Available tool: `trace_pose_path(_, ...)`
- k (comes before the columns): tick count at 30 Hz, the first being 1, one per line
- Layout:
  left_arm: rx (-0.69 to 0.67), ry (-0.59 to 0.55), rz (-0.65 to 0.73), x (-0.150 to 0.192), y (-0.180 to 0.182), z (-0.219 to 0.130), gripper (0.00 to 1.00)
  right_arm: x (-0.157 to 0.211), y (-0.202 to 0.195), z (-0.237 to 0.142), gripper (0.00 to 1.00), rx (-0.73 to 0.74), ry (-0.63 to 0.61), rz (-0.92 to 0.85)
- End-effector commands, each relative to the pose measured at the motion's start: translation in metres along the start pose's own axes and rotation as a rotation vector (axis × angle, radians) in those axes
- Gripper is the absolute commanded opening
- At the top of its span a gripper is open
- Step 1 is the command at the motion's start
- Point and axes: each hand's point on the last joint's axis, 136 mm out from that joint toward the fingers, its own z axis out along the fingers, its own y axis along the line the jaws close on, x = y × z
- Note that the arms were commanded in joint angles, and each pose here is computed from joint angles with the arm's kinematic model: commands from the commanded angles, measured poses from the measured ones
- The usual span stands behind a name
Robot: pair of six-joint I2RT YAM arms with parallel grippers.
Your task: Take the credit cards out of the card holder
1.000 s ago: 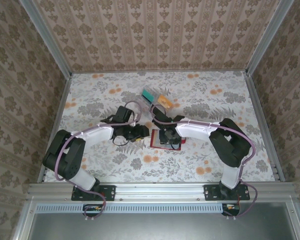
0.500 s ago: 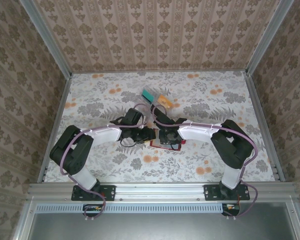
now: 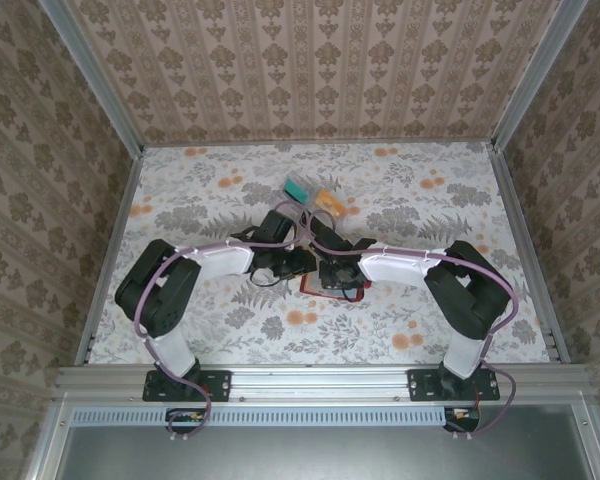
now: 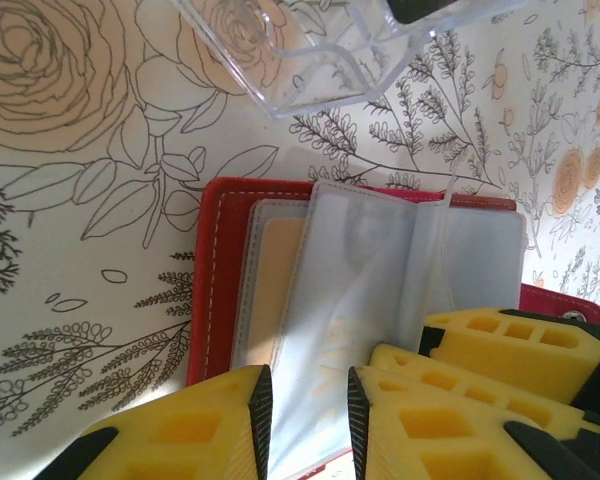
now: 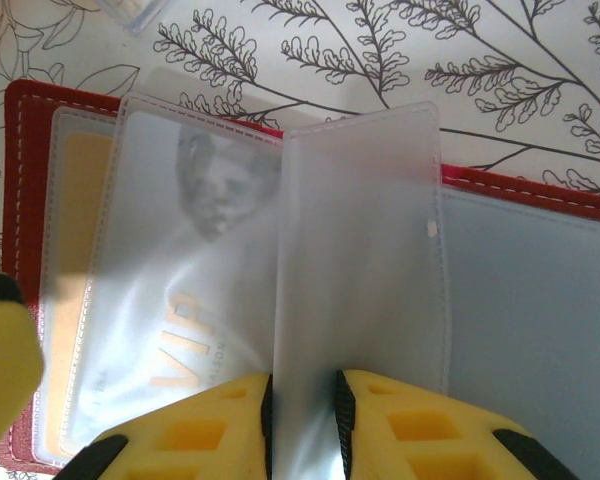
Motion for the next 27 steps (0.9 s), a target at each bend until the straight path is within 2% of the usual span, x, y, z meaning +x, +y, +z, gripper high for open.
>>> trace_pose_path(1,-0.015,0.032,-0.009,0.004,0.002,0.006,0.29,0.036,-0.023,0.02,0.26,0.066,0.121,-0.009)
trace_pose_path(9,-0.009,0.104,-0.018,0.015,0.013,0.015,0.3,0.037,-0.018,0.021,0.27,0.044,0.131,-0.006)
trace_pose_path(18,0.031,0.191,0.016,0.025,0.006,0.018,0.29,0.035,-0.016,0.019,0.27,0.032,0.133,-0.011)
trace_pose_path(27,0.026,0.206,0.058,0.023,0.003,0.016,0.29,0.035,-0.012,0.019,0.27,0.011,0.132,-0.003)
